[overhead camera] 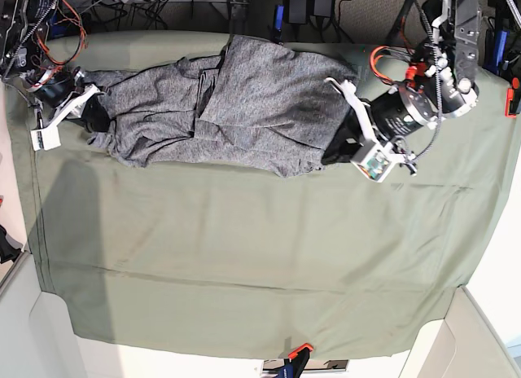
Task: Fold the T-shirt properly
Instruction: 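Grasp the band's other end with the right gripper, then fold the held end over onto the bundle with the right gripper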
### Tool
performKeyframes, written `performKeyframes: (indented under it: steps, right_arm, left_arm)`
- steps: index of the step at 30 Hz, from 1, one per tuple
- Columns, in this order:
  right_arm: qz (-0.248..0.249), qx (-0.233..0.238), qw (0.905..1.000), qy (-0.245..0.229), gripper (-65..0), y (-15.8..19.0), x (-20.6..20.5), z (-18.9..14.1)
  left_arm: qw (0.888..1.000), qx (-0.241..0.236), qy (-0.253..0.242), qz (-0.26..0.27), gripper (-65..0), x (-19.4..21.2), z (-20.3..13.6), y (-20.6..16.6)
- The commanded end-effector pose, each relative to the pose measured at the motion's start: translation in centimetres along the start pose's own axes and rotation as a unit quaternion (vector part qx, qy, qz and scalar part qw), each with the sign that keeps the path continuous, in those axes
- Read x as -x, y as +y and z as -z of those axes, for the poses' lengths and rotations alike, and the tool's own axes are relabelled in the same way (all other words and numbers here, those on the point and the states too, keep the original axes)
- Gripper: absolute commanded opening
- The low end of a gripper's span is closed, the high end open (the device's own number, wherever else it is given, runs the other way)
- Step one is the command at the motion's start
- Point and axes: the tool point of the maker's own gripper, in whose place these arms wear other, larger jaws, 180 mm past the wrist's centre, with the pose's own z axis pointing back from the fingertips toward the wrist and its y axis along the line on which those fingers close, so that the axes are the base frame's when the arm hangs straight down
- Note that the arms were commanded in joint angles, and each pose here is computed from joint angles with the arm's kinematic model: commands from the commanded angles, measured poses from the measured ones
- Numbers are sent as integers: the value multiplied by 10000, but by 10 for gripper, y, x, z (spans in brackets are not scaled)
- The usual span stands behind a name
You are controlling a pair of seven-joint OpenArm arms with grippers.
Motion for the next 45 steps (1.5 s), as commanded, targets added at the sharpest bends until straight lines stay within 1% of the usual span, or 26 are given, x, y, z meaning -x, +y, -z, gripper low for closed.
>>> performKeyframes:
  steps: [1, 5, 8, 11, 14, 17, 21, 24, 29, 30, 32, 33, 34, 37, 41, 42, 45]
  right_arm:
    - [-36, -349, 9988, -337, -650, 22, -18, 1]
    - [-41, -1113, 9922, -562, -650, 92, -23, 18]
    - [-99, -1786, 9821, -587, -650, 154, -21, 31]
    - [-169, -2394, 9694, -523, -650, 212, -14, 42]
    - [-490, -2696, 9606, -458, -650, 257, -6, 51]
    - [-821, -2818, 9544, -552, -650, 288, -4, 57]
    - [-1182, -3049, 9440, -449, -650, 315, -4, 66]
    - [-1415, -3208, 9361, -274, -650, 328, -1, 78]
    - [-1571, -3315, 9303, 69, -650, 338, 8, 101]
    - [-1597, -3349, 9285, 114, -593, 340, 10, 102]
    - [-1564, -3476, 9243, 175, -454, 347, 14, 101]
    - [-1546, -3554, 9216, 186, -406, 351, 15, 100]
    - [-1569, -3613, 9189, 204, -381, 355, 17, 98]
    - [-1766, -3797, 9077, 279, -379, 369, 26, 93]
    - [-2189, -3791, 8983, 382, -379, 379, 39, 91]
    - [-2183, -3824, 8972, 329, -379, 381, 37, 89]
    - [-1962, -4048, 8931, 7, -379, 392, 20, 78]
  left_arm:
    - [9998, -142, -120, 36, -650, -7, -7, 16]
    - [9983, -578, 92, -25, -650, 8, -25, 59]
    - [9977, -661, 161, -59, -650, 15, -35, 75]
    - [9966, -792, 119, -193, -650, 17, -42, 87]
    - [9957, -856, 117, -345, -650, 21, -47, 96]
    - [9957, -822, 170, -379, -650, 25, -48, 98]
    - [9960, -771, 95, -448, -650, 23, -48, 96]
    - [9960, -764, 110, -456, -650, 24, -48, 96]
    - [9961, -714, 119, -496, -650, 23, -48, 95]
    - [9962, -672, 117, -540, -650, 23, -48, 94]
    - [9970, -507, 73, -577, -650, 22, -47, 88]
    - [9969, -440, 45, -648, -650, 20, -47, 85]
    - [9967, -374, 13, -715, -650, 19, -47, 83]
    - [9962, -274, -77, -818, -650, 16, -46, 80]
    - [9960, -240, -83, -851, -650, 16, -46, 78]
    - [9958, -217, -117, -879, -650, 14, -47, 78]
    - [9933, -93, -344, -1101, -650, 5, -51, 77]
